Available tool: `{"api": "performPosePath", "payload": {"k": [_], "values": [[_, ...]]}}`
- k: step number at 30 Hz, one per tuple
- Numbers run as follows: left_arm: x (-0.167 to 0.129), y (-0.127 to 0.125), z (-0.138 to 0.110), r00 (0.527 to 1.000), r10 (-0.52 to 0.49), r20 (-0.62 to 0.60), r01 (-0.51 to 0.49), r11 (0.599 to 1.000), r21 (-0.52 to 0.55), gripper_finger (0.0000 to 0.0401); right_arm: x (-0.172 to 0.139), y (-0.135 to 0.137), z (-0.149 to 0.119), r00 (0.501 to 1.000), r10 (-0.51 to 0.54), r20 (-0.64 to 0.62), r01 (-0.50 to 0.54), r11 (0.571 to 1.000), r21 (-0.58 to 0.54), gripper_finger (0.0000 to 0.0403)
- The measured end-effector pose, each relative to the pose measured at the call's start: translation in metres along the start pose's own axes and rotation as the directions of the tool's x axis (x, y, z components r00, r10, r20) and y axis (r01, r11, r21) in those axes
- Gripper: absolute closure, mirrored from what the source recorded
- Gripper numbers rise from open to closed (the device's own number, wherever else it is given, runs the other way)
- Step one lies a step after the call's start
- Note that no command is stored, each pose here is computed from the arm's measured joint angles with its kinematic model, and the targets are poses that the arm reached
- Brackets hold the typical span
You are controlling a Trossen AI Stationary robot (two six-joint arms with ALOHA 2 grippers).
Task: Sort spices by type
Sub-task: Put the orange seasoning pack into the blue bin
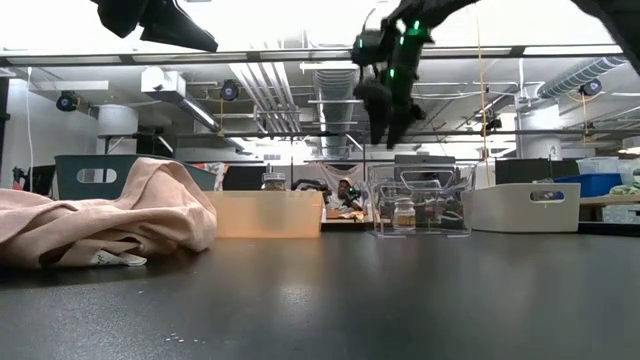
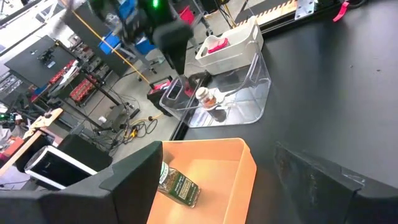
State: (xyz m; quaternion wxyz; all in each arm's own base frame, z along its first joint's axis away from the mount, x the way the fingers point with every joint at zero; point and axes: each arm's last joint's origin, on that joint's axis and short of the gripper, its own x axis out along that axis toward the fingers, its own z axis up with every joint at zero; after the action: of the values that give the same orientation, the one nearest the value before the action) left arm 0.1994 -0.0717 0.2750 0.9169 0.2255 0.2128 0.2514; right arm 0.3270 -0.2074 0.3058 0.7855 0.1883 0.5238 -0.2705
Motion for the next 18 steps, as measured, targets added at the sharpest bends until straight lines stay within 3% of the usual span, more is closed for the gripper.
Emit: {"api": "performPosePath", "payload": {"k": [5,11,14,18], "values": [[0.0,0.0,0.0,1.0,0.0,0.0,0.0,1.0,0.0,0.011,-0.031,0.074,-0.024,0.961,0.151,0.232,-0.11,0.977,-0.183,0.0171],[0.0,0.0,0.0,1.0,0.0,0.0,0.0,1.0,0.0,0.011,-0.048,0.158,-0.083,0.828,0.414,0.378,-0.232,0.867,-0.441,0.0179],[0.0,0.0,0.0,1.0,0.0,0.0,0.0,1.0,0.0,0.011,-0.051,0.184,-0.106,0.752,0.468,0.464,-0.244,0.852,-0.463,0.0179],[0.0,0.0,0.001,1.0,0.0,0.004,0.0,1.0,-0.006,0.011,-0.047,0.206,-0.133,0.726,0.423,0.542,-0.198,0.883,-0.425,0.0177]]}}
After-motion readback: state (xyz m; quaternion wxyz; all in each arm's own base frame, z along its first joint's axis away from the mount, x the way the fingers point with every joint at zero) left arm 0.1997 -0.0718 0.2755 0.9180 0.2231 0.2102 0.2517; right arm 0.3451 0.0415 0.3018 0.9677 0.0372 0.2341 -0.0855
